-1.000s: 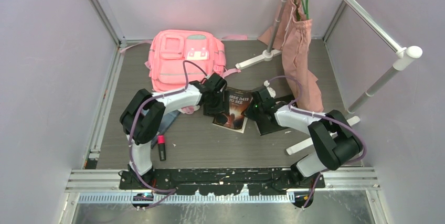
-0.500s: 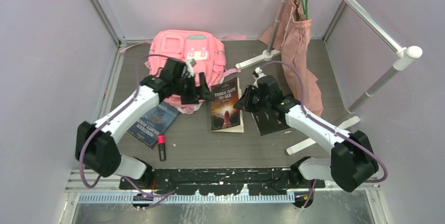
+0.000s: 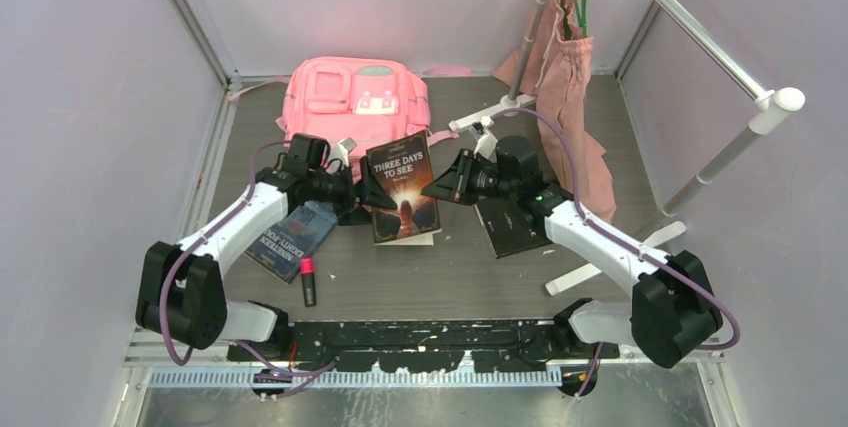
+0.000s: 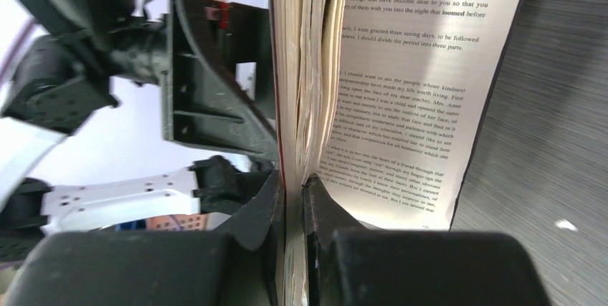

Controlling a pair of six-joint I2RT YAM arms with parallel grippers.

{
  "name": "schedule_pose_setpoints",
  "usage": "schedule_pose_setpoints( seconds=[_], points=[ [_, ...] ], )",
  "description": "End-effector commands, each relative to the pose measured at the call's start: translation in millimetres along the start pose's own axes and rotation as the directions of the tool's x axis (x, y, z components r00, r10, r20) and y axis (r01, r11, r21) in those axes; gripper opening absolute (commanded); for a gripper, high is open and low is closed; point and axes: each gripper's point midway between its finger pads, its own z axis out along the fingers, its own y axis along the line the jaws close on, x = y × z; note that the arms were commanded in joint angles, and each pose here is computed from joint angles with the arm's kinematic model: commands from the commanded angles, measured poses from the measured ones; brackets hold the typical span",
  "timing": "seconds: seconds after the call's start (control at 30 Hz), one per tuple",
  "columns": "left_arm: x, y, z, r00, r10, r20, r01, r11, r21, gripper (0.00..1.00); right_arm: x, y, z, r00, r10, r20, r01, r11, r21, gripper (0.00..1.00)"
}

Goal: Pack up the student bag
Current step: Pick up the book from the center of the board.

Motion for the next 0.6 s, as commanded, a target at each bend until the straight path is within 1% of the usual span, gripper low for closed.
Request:
schedule_pose_setpoints(
  seconds=[0.0,0.03,0.07,0.1,0.13,0.17,0.2,0.27,0.3,0.33,0.37,0.4,0.5,0.57],
  points=[
    [-15,-39,-6,0.999,0.030,0.034,-0.037,0.977,0.212,0.81,-21,60,-4,0.999,0.003,0.037,0.007,0.965,-0.262,0.01],
    [-18,-42,-6,0.999,0.027,0.043,-0.036,0.972,0.233,0.79,-19,59,-3,0.999,0.013,0.031,-0.004,0.964,-0.266,0.01],
    [-20,-47,-7,0.998,0.025,0.056,-0.039,0.967,0.252,0.75,-18,57,-2,0.999,0.020,0.026,-0.012,0.964,-0.267,0.01],
    [-23,-51,-8,0.997,0.027,0.073,-0.045,0.962,0.270,0.69,-16,55,-1,1.000,0.024,0.018,-0.019,0.964,-0.263,0.01],
    [-27,-54,-9,0.996,0.025,0.087,-0.049,0.958,0.282,0.60,-14,52,0,0.999,0.032,0.005,-0.030,0.968,-0.250,0.01],
    [-30,-59,-11,0.994,0.028,0.103,-0.058,0.955,0.292,0.49,-11,48,0,0.999,0.038,-0.007,-0.039,0.972,-0.232,0.01],
    [-33,-62,-12,0.993,0.031,0.113,-0.064,0.952,0.299,0.34,-9,43,1,0.999,0.044,-0.015,-0.047,0.977,-0.208,0.01],
    [-40,-69,-15,0.991,0.035,0.129,-0.072,0.952,0.299,0.08,-6,29,2,0.998,0.060,-0.018,-0.062,0.989,-0.136,0.03],
    [-43,-71,-15,0.991,0.034,0.133,-0.072,0.952,0.296,0.01,-5,22,2,0.998,0.065,-0.016,-0.066,0.994,-0.089,0.27],
    [-47,-74,-17,0.989,0.034,0.146,-0.076,0.954,0.289,0.00,-6,13,1,0.997,0.073,-0.006,-0.074,0.997,-0.033,0.63],
    [-52,-76,-19,0.985,0.030,0.167,-0.076,0.958,0.277,0.00,-9,8,0,0.997,0.078,0.012,-0.078,0.997,0.004,0.93],
    [-62,-79,-23,0.977,0.026,0.212,-0.081,0.963,0.257,0.00,-12,6,-3,0.996,0.080,0.036,-0.081,0.996,0.027,0.99],
    [-91,-96,-41,0.928,0.005,0.372,-0.098,0.968,0.230,0.00,-23,2,-12,0.987,0.110,0.119,-0.119,0.990,0.072,1.00],
    [-109,-115,-54,0.880,-0.027,0.475,-0.124,0.951,0.283,0.00,-34,8,-17,0.969,0.156,0.191,-0.167,0.985,0.047,1.00]
  ],
)
